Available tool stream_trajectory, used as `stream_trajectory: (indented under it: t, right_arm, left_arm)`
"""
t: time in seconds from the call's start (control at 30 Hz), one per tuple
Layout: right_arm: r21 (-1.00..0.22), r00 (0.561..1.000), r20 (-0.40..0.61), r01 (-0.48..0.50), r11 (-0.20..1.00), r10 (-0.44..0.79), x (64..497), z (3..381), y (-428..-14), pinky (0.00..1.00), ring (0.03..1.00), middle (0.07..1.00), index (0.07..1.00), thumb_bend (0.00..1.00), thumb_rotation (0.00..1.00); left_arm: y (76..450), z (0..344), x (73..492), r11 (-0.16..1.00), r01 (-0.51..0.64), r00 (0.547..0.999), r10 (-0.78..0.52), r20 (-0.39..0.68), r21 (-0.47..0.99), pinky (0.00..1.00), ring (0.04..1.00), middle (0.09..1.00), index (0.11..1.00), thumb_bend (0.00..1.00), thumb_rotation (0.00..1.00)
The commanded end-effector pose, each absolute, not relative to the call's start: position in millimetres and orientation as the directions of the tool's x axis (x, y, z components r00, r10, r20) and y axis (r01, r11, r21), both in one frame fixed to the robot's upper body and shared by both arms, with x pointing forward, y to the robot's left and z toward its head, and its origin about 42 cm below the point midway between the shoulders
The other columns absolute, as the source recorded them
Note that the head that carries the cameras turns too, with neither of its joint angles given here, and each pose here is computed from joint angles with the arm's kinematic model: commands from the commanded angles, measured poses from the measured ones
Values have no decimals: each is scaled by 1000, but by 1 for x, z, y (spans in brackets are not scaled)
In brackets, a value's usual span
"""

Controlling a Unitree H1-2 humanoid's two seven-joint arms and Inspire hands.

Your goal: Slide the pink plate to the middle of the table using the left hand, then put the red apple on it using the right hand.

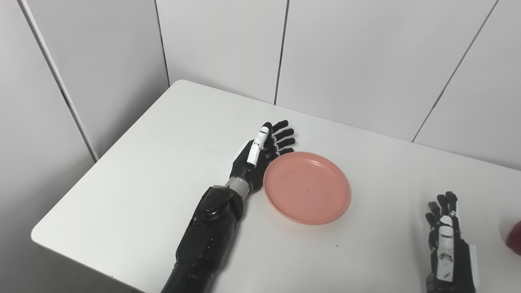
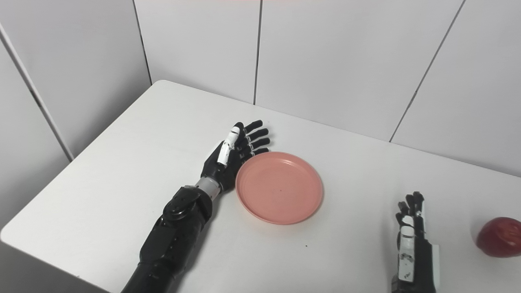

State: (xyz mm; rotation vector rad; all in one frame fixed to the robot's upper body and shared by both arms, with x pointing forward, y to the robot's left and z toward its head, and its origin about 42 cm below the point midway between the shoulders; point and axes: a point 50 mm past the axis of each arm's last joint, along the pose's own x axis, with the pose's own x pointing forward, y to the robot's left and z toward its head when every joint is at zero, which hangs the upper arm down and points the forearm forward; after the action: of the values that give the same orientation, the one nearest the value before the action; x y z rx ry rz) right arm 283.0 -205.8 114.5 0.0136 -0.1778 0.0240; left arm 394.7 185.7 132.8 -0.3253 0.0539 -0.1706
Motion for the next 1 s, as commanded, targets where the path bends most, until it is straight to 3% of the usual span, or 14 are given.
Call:
stream_trajectory:
  t: [0.0,0.5,0.97]
  right_arm:
    - [30,996,87,-18,999,16,268,93,-200,969,955,972,992,195,1000]
    - [29,997,75,-13,999,11,269,97,-191,1000,964,979,993,202,1000]
    - [0,998,58,4,1000,-4,271,101,-183,977,952,968,985,214,1000]
  left_arm:
    - [179,119,387,941,130,976,-176,-125,-313,798,824,836,820,362,1000]
    - [130,123,372,925,201,957,-256,-138,-321,822,839,846,828,351,1000]
    - [120,118,359,913,230,942,-296,-161,-337,827,843,855,839,347,1000]
